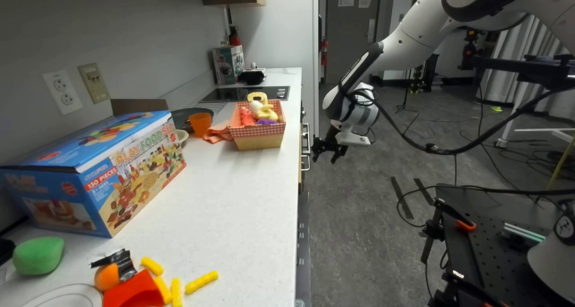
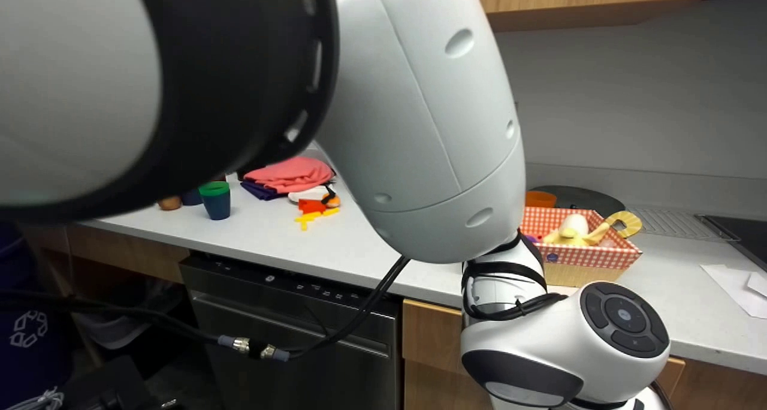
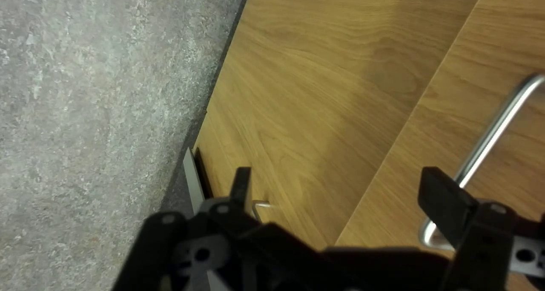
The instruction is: Open the drawer, remove the plushy from the drawer, put it in the box, and then close the drawer
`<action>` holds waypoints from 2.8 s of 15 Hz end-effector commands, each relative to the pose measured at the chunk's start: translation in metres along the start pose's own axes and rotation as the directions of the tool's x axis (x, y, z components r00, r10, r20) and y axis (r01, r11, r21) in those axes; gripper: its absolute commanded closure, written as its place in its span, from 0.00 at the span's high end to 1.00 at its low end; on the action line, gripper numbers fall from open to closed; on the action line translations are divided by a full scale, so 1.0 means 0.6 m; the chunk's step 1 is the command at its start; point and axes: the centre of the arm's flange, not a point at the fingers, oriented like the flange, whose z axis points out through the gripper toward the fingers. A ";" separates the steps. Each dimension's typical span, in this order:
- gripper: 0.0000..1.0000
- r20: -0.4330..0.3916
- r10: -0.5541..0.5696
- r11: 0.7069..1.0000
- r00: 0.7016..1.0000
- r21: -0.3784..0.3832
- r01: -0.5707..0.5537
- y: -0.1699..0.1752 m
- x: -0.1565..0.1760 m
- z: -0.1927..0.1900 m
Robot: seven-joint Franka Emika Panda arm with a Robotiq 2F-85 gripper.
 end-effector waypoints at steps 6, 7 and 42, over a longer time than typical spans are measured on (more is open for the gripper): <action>1.00 -0.013 0.016 0.999 1.000 0.038 -0.015 -0.023 0.054 -0.019; 1.00 -0.008 0.019 0.999 1.000 0.046 -0.019 -0.024 0.058 -0.016; 1.00 0.017 0.359 0.904 0.933 -0.256 -0.343 0.200 -0.179 -0.155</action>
